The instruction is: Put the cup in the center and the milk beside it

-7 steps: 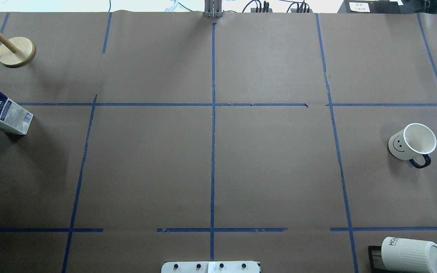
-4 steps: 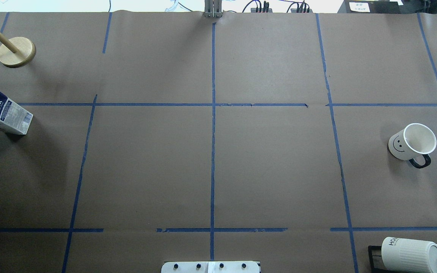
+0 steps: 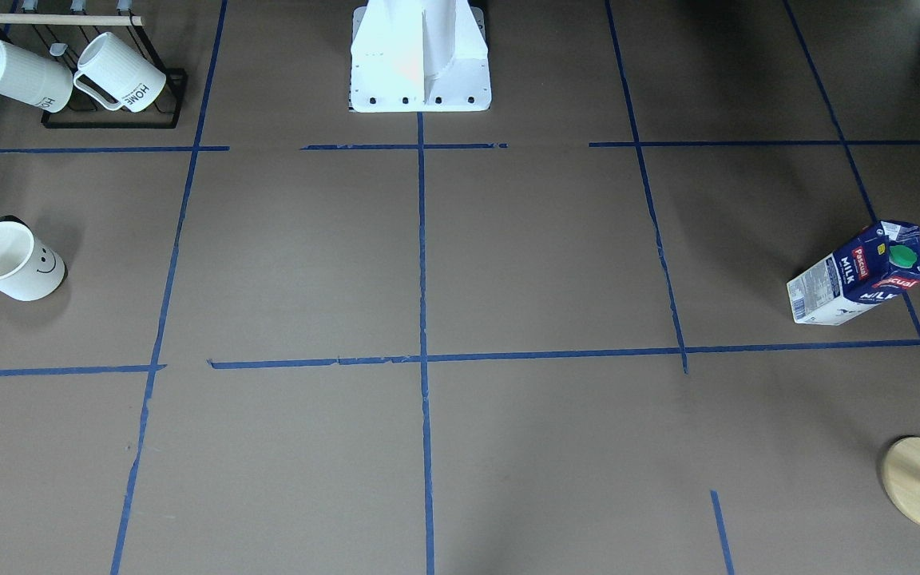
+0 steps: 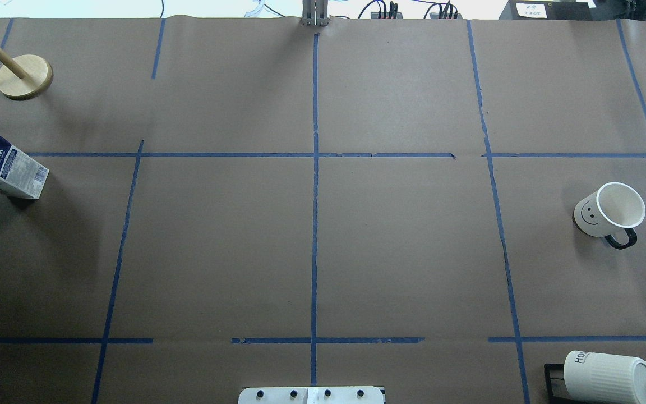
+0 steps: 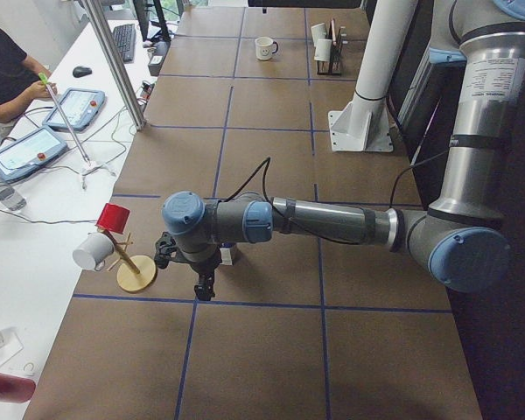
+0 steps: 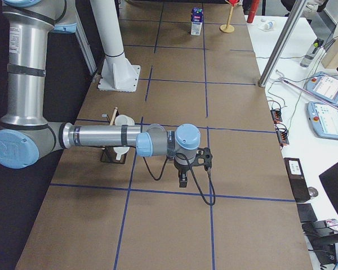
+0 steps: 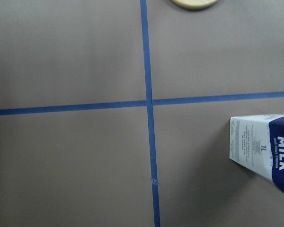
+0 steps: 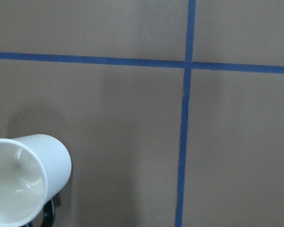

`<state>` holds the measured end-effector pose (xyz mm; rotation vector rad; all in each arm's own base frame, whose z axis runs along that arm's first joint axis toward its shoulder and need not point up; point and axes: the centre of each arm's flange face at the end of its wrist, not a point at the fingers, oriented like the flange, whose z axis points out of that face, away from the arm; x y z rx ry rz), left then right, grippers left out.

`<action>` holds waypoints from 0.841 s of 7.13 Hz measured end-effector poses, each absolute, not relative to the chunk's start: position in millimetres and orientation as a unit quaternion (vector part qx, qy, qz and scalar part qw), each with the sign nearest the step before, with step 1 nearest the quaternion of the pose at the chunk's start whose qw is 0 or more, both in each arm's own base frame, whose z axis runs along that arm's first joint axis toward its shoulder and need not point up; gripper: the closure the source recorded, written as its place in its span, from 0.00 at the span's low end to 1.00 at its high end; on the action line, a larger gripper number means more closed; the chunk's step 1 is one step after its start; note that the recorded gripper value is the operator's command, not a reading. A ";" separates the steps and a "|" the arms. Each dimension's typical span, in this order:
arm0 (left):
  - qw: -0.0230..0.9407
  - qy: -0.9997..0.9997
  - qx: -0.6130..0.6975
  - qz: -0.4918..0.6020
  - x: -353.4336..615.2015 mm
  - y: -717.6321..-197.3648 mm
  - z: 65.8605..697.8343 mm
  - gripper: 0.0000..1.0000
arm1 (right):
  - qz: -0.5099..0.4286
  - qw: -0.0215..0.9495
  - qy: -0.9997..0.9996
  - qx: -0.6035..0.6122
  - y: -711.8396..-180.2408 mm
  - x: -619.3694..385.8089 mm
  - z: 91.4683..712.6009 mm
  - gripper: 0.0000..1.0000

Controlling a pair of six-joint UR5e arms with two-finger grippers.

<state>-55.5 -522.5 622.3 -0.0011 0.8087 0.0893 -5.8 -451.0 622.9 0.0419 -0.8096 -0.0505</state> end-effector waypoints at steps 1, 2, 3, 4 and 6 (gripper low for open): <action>0.918 0.394 0.005 0.046 -55.2 -520.2 624.2 0.00 | -0.018 0.914 -0.404 0.032 -451.9 -36.8 612.6 0.00; 0.918 0.394 0.008 0.047 -55.0 -519.6 624.8 0.00 | -0.005 0.908 -0.416 0.036 -448.6 -64.7 605.0 0.01; 0.918 0.394 0.009 0.048 -54.8 -519.7 624.9 0.00 | 0.005 0.906 -0.422 0.027 -443.4 -91.6 602.3 0.01; 0.918 0.394 0.009 0.048 -54.8 -519.7 625.0 0.00 | 0.005 0.909 -0.416 0.021 -439.4 -111.4 604.4 0.02; 0.918 0.394 0.010 0.048 -55.0 -520.2 624.6 0.00 | -0.004 0.916 -0.400 0.013 -435.7 -133.8 614.2 0.63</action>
